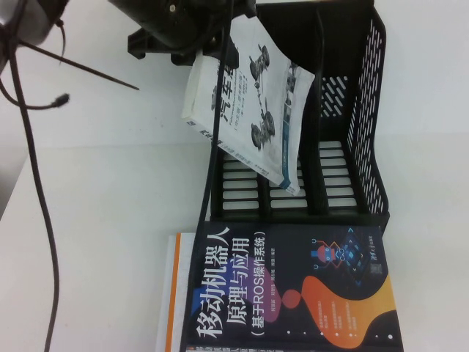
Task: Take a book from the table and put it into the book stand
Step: Place the book on the book shelf
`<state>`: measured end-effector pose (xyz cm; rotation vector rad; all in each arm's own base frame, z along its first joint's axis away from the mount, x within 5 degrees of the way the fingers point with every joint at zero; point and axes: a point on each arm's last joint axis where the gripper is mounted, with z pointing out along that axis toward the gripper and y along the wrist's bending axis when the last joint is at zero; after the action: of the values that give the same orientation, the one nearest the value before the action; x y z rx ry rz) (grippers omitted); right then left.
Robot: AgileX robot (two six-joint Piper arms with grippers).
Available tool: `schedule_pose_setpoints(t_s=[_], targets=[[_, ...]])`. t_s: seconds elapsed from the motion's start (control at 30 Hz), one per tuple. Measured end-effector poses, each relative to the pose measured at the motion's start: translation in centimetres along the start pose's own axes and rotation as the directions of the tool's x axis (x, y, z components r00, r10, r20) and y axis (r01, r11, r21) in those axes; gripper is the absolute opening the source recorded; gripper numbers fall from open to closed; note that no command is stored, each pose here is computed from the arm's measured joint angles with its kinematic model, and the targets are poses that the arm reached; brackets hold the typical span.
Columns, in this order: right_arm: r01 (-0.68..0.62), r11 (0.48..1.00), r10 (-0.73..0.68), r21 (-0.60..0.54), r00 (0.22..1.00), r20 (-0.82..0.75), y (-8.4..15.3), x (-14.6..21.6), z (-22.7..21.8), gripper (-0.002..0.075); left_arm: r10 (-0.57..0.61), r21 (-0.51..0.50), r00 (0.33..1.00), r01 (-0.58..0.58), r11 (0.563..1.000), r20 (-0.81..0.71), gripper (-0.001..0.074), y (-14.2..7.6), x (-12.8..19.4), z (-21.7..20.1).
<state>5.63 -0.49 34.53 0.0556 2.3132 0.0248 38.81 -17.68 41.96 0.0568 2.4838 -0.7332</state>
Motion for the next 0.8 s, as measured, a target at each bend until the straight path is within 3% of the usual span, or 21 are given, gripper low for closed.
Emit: schedule_pose_setpoints(t_s=[0.4,0.8], targets=[[0.007,1.000,-0.007,-0.006,1.000,0.000,0.2,0.3,0.6,-0.0001,0.007,-0.028,1.000,-0.006,1.000,0.017,0.0119,0.0,-0.1,4.0],[-0.009,0.997,0.008,-0.075,1.000,-0.016,1.0,1.1,1.9,-0.0001,0.148,-0.097,0.989,-0.148,0.984,-0.009,0.0119,-2.1,1.8,7.9]])
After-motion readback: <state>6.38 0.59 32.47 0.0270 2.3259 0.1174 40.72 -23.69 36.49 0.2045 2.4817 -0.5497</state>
